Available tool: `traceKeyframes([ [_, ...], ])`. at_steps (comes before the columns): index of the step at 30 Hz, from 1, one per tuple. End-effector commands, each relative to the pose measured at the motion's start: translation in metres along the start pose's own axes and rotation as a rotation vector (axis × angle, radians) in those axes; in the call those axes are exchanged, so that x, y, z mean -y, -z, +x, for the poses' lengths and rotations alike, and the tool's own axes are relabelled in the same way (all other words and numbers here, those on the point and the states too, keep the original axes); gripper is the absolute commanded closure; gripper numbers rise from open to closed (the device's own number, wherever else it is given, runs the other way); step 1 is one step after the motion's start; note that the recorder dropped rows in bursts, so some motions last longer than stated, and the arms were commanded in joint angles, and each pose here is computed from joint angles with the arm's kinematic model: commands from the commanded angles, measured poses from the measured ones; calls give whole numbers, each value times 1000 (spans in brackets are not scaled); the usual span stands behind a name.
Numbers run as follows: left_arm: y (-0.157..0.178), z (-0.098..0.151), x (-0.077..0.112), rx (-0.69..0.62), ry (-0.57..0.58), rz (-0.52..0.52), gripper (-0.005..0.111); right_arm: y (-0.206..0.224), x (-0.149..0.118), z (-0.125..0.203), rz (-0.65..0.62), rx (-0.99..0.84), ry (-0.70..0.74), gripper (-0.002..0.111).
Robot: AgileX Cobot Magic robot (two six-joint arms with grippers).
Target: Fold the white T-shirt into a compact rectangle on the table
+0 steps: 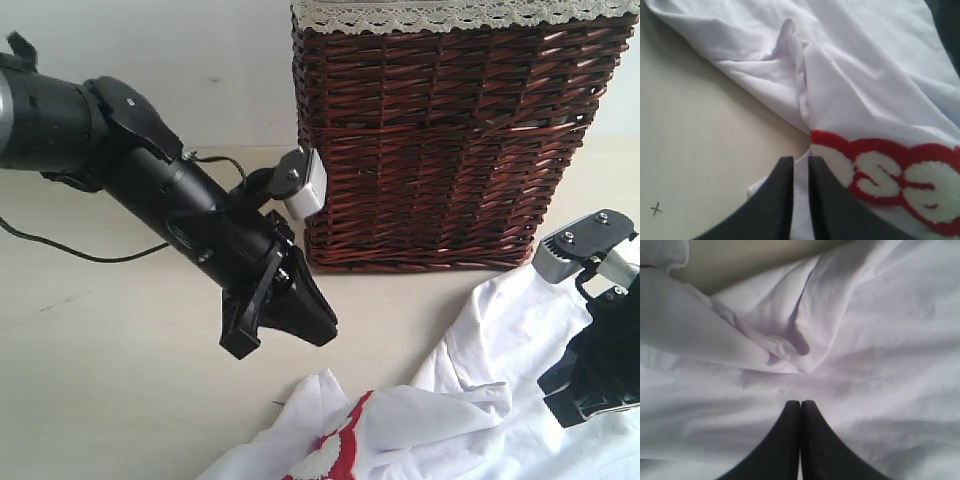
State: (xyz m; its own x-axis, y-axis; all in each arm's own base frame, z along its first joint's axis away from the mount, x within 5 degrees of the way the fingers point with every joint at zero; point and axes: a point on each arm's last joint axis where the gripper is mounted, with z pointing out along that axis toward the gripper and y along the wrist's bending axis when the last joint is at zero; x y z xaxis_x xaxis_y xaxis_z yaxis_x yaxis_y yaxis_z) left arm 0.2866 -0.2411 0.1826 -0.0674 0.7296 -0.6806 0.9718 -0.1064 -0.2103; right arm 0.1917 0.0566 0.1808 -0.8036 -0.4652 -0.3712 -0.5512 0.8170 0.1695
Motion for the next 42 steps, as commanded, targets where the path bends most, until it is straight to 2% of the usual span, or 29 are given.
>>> traceKeyframes([
  [1,-23,17,-10,-32,-14,32,64,3,0,-2,1,13,-15,108],
  [3,-30,25,-13,-56,-40,52,51,3,0,-2,1,13,-17,108],
  [4,-32,28,-14,-70,-62,61,49,3,0,-2,1,13,-17,108],
  [12,-45,45,-18,-134,-131,92,52,3,0,-2,0,14,-19,108],
  [20,-62,61,-27,-164,-161,76,52,3,0,-2,-1,15,-20,108],
  [21,-64,63,-29,-169,-157,68,55,3,0,-2,-1,15,-20,108],
  [22,-65,65,-31,-175,-155,54,63,3,0,-2,0,15,-25,108],
  [25,-69,71,-38,-206,-162,-4,106,3,-1,-2,-5,10,-35,108],
  [34,-62,77,-55,-273,-177,-174,107,3,-2,-1,-14,0,-35,108],
  [39,-35,82,-77,-292,-173,-381,107,3,-2,-1,-14,0,-35,108],
  [42,-13,87,-86,-290,-151,-458,107,3,-2,-1,-14,0,-35,108],
])
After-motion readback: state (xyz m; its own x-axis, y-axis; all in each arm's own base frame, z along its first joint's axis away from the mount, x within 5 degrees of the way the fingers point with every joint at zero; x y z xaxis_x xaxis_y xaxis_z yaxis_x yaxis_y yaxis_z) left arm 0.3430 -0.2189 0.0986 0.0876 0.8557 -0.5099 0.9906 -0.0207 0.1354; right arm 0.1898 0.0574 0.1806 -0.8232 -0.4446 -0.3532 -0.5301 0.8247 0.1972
